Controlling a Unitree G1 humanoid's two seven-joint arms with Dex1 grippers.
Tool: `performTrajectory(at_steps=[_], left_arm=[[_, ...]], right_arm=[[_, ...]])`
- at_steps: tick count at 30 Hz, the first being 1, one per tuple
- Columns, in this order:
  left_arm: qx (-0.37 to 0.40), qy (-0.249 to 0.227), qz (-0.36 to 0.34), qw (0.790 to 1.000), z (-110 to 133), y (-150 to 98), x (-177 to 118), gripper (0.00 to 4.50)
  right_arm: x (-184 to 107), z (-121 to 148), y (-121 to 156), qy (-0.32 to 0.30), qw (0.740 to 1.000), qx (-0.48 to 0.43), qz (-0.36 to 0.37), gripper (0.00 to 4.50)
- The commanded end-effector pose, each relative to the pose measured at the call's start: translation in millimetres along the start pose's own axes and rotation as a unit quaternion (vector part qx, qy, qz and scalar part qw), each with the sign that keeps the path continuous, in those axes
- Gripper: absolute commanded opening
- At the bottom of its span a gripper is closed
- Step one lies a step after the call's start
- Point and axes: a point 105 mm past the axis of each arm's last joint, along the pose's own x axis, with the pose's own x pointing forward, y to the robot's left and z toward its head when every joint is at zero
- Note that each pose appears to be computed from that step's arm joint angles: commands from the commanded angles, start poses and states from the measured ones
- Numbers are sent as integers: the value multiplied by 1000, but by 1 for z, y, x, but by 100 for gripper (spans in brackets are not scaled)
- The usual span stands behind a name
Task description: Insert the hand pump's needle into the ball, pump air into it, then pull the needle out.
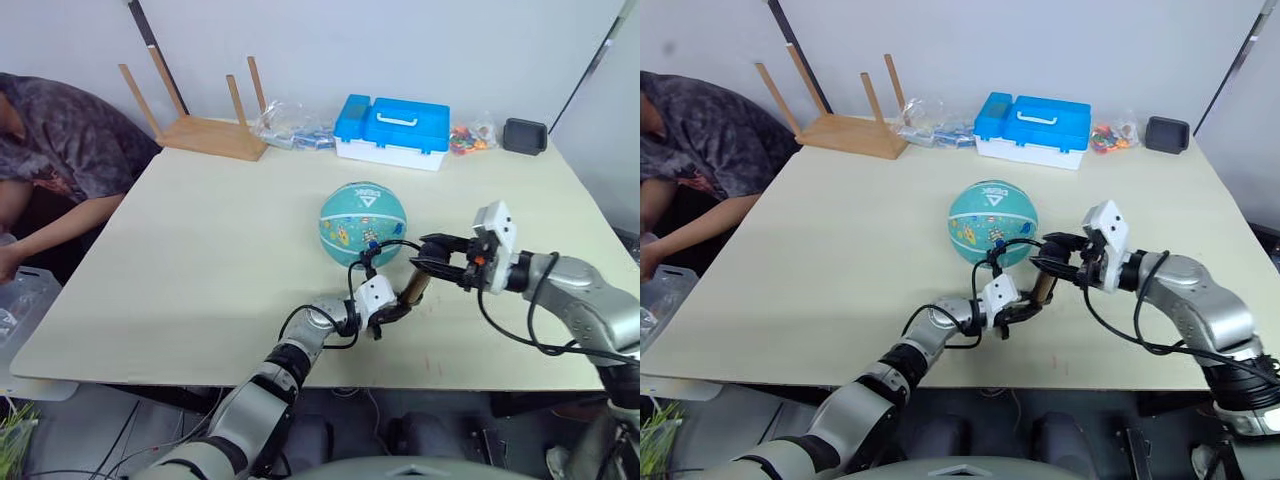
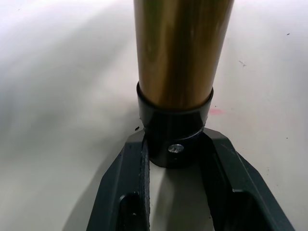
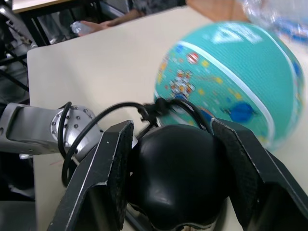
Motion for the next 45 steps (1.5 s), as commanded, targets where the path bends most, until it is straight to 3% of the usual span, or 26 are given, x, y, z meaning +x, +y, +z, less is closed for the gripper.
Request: performTrajectory(at_steps=[1,4,9,15,19,25,27,30,36,41,45], left_arm=[[-85,138,-31,986,-80,-34,-26,95],[-86,138,-33,986,-79,-34,-25,95],[-87,140,-35,986,-81,-37,-23,95],[-90,142,-34,985,-85,-44,-22,95],[-92,145,-34,985,-89,-48,-23,95],[-91,146,-33,984,-90,-46,-25,95],[-91,148,-29,984,-90,-43,-27,95],[-92,148,-27,984,-91,-42,-29,95],[-93,147,-23,984,-91,-39,-31,95],[-92,145,-22,985,-89,-36,-31,95],[-91,144,-22,985,-88,-35,-31,95]], right_arm=[[-25,55,-4,-33,999,-28,-24,207],[-40,99,3,-61,997,-48,-25,207],[-63,150,13,-87,993,-70,-25,207],[-71,161,20,-81,994,-76,-25,207],[-57,131,11,-40,996,-65,-41,207],[-25,51,-4,43,997,-32,-53,207],[-12,13,-3,77,996,-20,-45,207],[3,-25,2,80,996,31,-32,207],[16,-104,1,146,986,67,-44,207],[17,-117,-1,148,985,77,-50,207],[15,-89,-7,108,991,58,-54,207]])
